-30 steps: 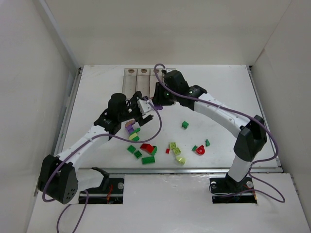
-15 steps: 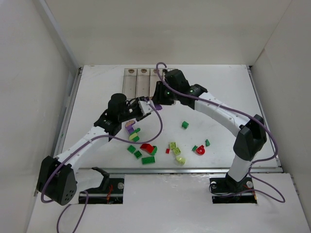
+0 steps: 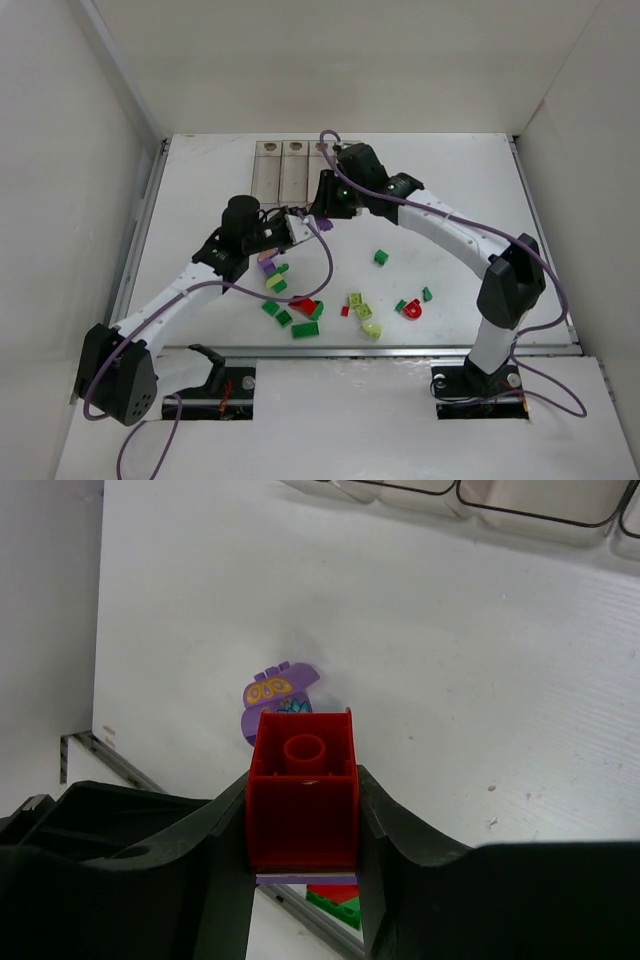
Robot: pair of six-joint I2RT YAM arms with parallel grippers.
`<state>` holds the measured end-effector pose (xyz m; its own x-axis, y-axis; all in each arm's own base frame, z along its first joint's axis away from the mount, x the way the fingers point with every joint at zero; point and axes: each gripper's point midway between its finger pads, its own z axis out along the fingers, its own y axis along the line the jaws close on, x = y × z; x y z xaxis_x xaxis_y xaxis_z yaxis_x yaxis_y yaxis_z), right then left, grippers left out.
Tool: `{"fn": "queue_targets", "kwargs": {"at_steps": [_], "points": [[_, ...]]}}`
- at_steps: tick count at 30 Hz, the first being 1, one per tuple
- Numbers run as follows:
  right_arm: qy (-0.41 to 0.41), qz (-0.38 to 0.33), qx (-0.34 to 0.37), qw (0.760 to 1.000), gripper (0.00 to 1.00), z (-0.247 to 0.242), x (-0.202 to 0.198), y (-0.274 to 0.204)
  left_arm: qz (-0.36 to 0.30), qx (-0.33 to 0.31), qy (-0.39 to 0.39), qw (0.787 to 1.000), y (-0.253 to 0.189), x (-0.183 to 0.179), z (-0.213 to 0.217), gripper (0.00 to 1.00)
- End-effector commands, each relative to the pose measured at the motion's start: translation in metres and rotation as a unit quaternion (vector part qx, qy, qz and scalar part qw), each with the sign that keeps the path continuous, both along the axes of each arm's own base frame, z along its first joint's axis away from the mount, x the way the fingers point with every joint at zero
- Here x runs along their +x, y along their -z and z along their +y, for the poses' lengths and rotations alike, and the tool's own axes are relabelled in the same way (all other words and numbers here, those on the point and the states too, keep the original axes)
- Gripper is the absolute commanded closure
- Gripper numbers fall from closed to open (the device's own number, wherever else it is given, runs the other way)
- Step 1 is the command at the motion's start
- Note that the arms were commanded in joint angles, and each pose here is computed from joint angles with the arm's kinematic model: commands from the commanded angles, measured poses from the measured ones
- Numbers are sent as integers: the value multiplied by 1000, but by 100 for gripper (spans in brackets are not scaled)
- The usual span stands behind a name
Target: Sort the legos into containers by color
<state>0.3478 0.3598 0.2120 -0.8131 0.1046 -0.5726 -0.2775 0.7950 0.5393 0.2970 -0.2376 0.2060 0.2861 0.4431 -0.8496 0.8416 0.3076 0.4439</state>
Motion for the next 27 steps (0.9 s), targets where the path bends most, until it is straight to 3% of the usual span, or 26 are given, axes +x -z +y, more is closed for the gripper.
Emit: {"fn": "queue_targets", "kwargs": {"at_steps": [1,13,27], "points": [[12,-46,66,997,100,21,28,-41,19,-4,70,997,6,-32,-10,100],[44,-46,50,997,100,19,48,-26,63,17,65,996,32,-46,-1,100],[123,-66,17,990,100,-10,109,-5,91,32,70,993,46,-58,4,100]]}}
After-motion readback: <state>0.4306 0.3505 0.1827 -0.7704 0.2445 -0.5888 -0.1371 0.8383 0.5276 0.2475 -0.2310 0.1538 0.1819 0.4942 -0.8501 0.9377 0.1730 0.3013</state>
